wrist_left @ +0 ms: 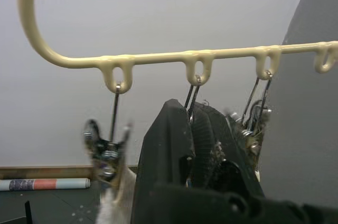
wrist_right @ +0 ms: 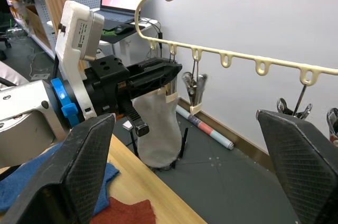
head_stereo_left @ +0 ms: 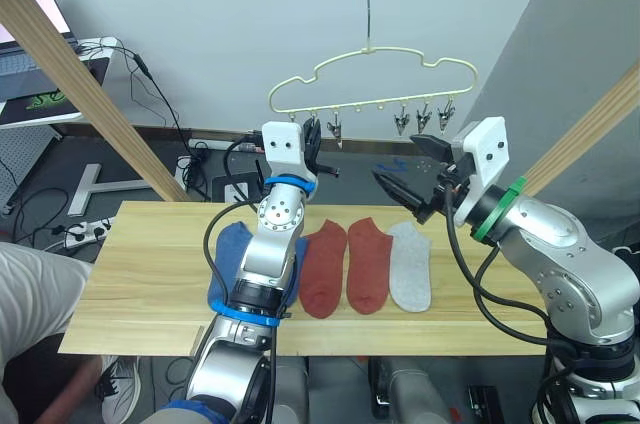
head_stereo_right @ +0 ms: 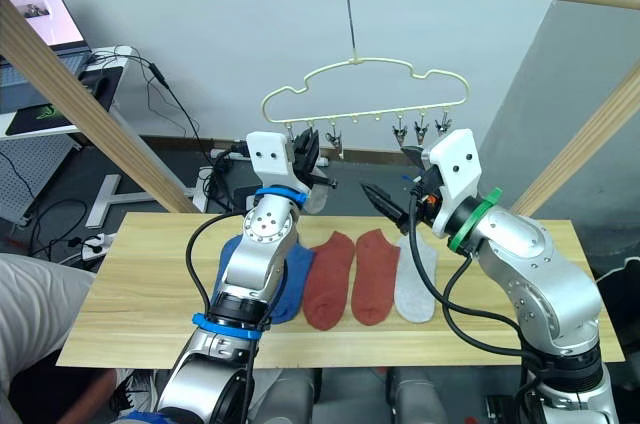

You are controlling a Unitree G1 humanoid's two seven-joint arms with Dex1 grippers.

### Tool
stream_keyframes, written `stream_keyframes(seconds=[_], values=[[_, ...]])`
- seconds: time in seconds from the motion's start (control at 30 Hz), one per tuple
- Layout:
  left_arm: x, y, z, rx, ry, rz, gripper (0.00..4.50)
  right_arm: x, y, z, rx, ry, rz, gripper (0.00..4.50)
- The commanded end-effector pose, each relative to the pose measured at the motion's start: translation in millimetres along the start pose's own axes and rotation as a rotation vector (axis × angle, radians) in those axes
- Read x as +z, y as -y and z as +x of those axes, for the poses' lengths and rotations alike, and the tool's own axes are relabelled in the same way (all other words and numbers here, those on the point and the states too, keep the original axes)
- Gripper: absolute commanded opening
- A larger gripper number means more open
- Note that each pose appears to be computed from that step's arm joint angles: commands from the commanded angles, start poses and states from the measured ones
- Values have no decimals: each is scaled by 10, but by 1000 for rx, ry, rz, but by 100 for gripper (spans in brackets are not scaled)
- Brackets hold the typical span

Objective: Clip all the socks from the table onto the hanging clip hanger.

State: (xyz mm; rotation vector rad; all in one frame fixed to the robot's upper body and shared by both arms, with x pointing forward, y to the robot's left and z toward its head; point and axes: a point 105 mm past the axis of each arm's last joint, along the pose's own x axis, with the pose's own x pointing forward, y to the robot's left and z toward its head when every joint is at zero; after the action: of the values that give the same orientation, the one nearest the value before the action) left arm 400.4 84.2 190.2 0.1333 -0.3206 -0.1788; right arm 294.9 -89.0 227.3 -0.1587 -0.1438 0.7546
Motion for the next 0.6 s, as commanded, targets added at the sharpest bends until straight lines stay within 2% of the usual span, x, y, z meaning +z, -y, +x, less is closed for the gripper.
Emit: stream_keyframes(seconds=[0.03, 0.1, 0.17, 0.27, 0.33, 0.43, 0.6], values=[[56, -26, 24, -25, 12, -31, 0, 59, -73, 41, 5, 17, -27, 450], [35, -52, 52, -102, -31, -80, 0, -444, -94, 70, -48, -179, -29, 450], [6, -85, 61, -163, -77, -128, 0, -818, -111, 3, -81, -304, -15, 450], [-22, -194, 55, -230, -159, -198, 0, -1309, -74, -128, -131, -438, 11, 450], [6, -291, 45, -248, -173, -175, 0, -1609, -42, -197, -151, -522, 25, 450], [4, -370, 9, -258, -194, -174, 0, -1875, 25, -199, -177, -570, 41, 450], [-41, -338, -77, -276, -221, -187, 0, -2163, 133, -160, -189, -616, 62, 450]])
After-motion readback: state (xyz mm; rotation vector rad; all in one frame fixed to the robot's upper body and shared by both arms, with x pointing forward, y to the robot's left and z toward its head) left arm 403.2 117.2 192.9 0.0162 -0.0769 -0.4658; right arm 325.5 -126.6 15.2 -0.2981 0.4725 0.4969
